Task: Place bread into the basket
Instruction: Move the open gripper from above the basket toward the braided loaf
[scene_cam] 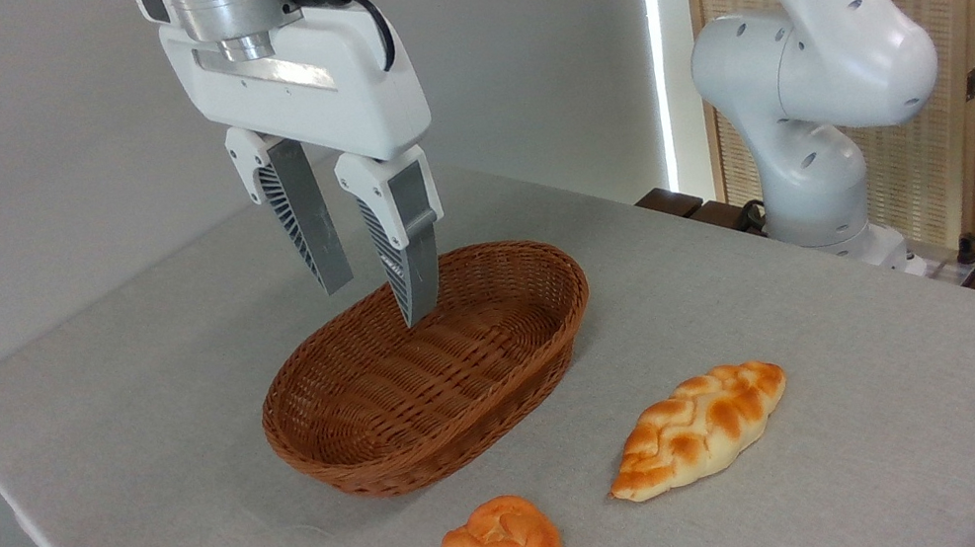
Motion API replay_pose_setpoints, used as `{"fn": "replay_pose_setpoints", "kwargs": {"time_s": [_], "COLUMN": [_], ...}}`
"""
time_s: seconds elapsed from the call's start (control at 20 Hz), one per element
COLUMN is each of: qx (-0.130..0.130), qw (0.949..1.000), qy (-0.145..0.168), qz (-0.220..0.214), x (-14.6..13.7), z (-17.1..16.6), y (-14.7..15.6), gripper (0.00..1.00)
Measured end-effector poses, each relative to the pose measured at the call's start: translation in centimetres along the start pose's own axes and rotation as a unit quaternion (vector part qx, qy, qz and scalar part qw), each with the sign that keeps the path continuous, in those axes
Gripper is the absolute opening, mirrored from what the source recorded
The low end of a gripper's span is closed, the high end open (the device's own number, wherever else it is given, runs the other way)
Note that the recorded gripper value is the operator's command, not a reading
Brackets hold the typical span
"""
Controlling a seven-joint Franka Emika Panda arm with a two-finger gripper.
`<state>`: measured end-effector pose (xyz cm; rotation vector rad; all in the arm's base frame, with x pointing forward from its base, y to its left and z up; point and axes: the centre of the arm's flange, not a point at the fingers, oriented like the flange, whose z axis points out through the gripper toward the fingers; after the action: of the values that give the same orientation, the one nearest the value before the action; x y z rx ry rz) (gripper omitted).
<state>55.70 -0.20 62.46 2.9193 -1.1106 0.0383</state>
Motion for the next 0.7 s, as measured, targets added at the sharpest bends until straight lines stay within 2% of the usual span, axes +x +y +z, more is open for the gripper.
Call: {"fn": "replay_pose_setpoints", "kwargs": {"time_s": [0.25,0.7], "qx": [-0.006,-0.036], "qw": [0.9999,0.998], "qy": [-0.008,-0.018], "qz": [-0.003,0.05], "x": [-1.6,-11.1], "z": [0.7,2.7], "y": [-0.8,-3.3], "gripper": [1.0,1.0]}}
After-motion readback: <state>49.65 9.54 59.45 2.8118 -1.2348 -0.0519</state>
